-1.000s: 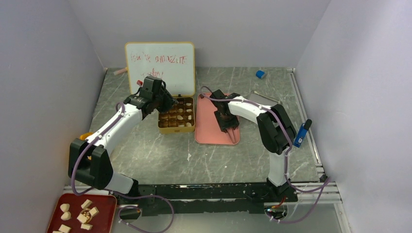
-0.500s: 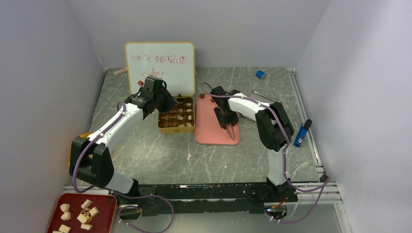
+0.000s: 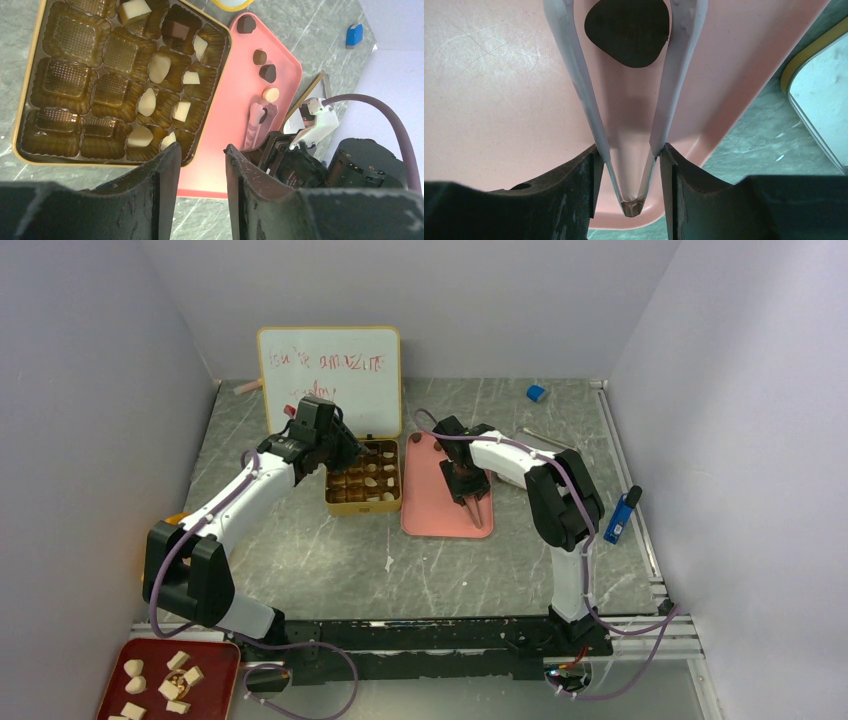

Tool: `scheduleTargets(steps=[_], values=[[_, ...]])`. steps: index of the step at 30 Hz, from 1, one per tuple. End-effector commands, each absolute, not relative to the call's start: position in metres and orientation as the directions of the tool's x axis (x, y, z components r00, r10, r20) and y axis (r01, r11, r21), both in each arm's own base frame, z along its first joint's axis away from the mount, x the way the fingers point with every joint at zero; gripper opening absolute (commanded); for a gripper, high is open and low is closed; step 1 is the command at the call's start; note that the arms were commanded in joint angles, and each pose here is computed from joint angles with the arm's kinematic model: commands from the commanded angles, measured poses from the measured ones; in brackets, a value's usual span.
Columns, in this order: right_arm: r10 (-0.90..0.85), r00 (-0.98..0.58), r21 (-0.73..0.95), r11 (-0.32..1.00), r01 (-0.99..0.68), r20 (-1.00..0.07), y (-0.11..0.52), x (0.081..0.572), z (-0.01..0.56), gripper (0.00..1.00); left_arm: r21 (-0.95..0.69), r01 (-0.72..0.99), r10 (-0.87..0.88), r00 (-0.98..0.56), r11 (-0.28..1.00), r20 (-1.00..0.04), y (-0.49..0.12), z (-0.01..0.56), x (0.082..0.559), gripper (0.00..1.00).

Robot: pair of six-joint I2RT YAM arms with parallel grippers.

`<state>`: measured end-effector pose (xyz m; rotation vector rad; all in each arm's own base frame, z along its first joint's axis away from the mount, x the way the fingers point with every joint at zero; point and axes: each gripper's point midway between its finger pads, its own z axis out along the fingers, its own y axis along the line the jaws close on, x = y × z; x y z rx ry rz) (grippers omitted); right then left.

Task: Pack the chocolate
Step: Pick up the fake chocolate from the plate.

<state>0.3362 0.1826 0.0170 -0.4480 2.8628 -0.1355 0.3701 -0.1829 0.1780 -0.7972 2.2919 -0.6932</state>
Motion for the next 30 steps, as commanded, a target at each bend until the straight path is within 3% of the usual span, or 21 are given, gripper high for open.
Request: scheduleTargets(steps=[1,17,23,30], values=[[-0.308,-0.938,-0.134,0.948,-0.288,-0.158,0.178,0.329,-0.014,0.49,-0.675,-0.332,-0.691,-0.620,0.659,-0.371,-0.186,0.193,0.374,0.43],[-0.297,-0.943,-0.126,0.952,-0.279,-0.151,0.182,0.331,-0.012,0.51,-0.677,-0.331,-0.691,-0.623,0.658,-0.367,-0.186,0.194,0.370,0.43],[-0.286,-0.939,-0.132,0.955,-0.264,-0.192,0.177,0.329,0.003,0.21,-0.681,-0.332,-0.693,-0.624,0.652,-0.360,-0.186,0.194,0.369,0.43],[-0.273,-0.933,-0.135,0.959,-0.247,-0.234,0.175,0.327,0.026,0.17,-0.688,-0.320,-0.690,-0.628,0.652,-0.361,-0.188,0.199,0.368,0.43]])
